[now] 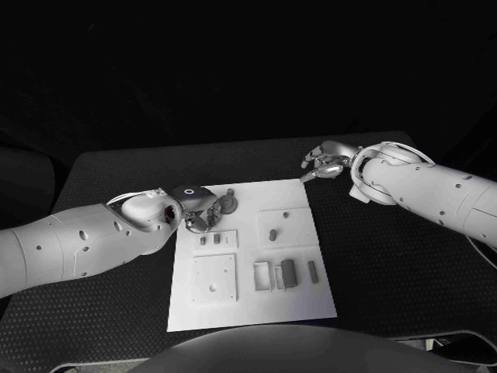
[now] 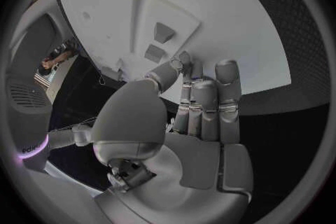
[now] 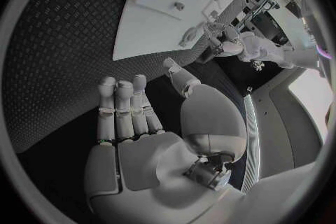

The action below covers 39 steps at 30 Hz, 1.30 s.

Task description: Assemble the parts on the task board

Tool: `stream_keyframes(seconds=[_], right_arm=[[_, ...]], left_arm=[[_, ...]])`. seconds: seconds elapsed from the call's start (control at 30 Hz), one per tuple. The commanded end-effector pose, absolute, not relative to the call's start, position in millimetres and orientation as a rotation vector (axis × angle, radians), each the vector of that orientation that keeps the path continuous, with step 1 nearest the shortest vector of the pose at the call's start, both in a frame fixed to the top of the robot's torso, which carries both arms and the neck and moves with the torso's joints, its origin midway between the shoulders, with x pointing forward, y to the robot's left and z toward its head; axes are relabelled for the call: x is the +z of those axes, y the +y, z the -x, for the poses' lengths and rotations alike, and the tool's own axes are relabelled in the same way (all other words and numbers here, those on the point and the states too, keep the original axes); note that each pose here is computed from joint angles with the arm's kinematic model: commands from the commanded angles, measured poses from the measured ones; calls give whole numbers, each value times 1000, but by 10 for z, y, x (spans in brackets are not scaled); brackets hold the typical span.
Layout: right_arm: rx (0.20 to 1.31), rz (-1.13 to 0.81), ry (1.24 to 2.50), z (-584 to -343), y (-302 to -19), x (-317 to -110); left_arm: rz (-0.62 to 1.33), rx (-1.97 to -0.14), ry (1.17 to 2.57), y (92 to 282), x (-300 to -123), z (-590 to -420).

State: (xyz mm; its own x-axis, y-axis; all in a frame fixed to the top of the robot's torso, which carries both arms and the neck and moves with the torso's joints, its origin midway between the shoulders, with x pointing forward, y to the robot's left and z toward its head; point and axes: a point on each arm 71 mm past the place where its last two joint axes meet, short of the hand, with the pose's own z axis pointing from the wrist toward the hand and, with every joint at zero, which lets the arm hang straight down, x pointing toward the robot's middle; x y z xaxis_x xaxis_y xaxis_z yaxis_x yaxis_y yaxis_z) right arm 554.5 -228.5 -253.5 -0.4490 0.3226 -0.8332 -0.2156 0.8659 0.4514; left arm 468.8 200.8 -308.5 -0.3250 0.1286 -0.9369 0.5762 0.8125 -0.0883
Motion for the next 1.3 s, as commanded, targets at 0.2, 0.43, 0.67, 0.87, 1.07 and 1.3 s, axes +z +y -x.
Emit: stream_keyframes(seconds=[0.2,0.43,0.67,0.87,1.07,1.3], right_arm=[[621,-69,1949,-5540,-2276,-2539],[623,-67,1953,-5538,-2275,-2541],[621,-68,1952,-5539,-2279,-2541],[622,-68,1953,-5539,-2278,-2542],[621,-69,1952,-5539,-2280,-2541],[621,-69,1951,-5539,-2283,-2540]], left_arm=[[-538,-504,1881,2008,-3116,-4668],[-517,-495,1880,2037,-3114,-4681],[-514,-489,1882,2045,-3115,-4682],[-510,-483,1882,2052,-3114,-4686],[-506,-477,1882,2067,-3116,-4693],[-495,-464,1877,2095,-3113,-4705]])
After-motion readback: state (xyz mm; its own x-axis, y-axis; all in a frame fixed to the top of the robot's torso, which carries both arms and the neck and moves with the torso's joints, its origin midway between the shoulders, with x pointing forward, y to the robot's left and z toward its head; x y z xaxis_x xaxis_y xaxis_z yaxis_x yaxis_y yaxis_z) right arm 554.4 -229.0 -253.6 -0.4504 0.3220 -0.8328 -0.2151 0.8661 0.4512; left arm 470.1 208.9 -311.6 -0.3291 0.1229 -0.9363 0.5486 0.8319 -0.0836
